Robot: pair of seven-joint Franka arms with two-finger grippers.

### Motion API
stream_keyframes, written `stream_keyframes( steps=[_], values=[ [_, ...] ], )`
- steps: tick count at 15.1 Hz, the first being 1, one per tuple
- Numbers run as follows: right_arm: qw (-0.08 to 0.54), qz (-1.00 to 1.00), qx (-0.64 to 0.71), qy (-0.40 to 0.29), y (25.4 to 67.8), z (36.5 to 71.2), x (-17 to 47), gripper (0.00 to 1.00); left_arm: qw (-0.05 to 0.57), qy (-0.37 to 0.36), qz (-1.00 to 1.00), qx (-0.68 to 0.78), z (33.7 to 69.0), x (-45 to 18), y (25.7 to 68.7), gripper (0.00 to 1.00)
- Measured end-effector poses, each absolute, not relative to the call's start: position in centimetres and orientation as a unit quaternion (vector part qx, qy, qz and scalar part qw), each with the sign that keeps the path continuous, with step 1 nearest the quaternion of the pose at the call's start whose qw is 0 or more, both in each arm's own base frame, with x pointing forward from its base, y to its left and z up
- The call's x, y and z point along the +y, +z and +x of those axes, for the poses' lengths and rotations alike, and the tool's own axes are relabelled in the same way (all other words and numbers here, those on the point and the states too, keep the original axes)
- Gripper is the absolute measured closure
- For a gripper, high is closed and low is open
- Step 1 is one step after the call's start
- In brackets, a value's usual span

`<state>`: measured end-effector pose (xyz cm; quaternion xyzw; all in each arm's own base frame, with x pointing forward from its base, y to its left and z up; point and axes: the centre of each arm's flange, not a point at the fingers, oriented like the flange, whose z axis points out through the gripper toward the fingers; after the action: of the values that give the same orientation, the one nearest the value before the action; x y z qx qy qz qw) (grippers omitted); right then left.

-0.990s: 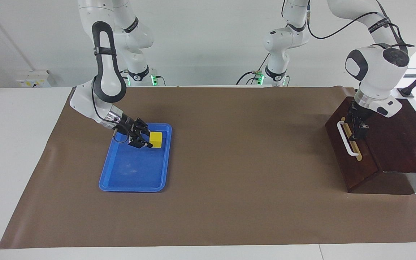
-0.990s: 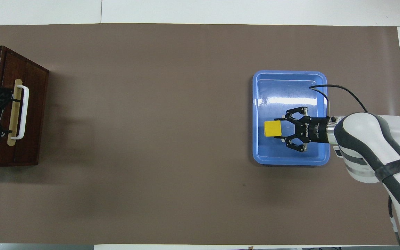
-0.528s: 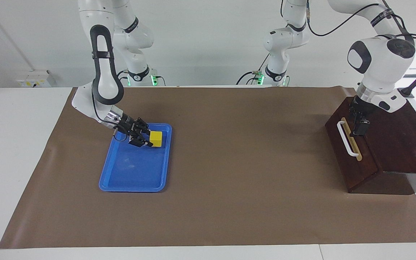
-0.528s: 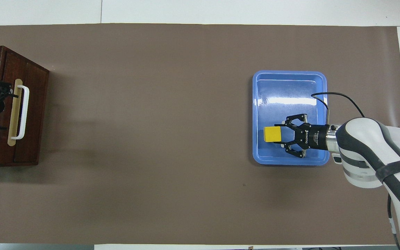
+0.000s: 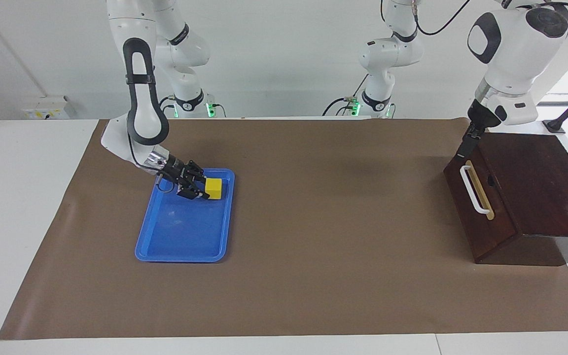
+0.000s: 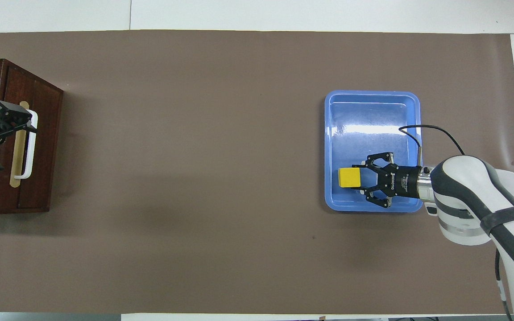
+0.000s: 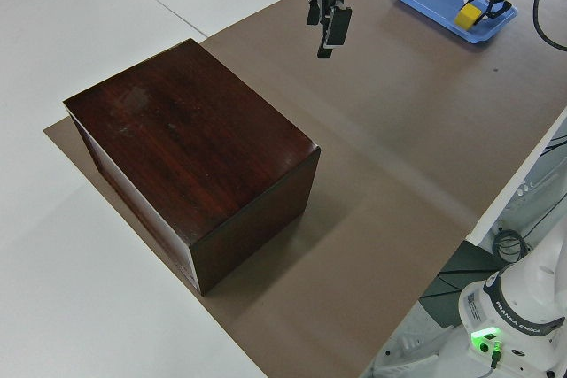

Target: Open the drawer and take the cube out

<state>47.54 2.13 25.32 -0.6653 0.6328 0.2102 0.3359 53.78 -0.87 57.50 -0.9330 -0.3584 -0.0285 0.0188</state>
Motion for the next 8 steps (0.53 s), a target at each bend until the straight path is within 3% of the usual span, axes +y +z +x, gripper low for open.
stream_keyframes(
  steps=[6,8],
  values=[
    [0.335,-0.668,0.63,0.212,24.9,47.3,2.1,0.44,0.02,-0.04,-0.986,-0.159,53.8,-0.4,59.4,0.0],
    [0.332,-0.669,0.632,0.209,24.7,47.1,2.0,0.35,0.021,-0.042,-0.99,-0.131,53.8,-0.6,59.5,0.0]
  ],
)
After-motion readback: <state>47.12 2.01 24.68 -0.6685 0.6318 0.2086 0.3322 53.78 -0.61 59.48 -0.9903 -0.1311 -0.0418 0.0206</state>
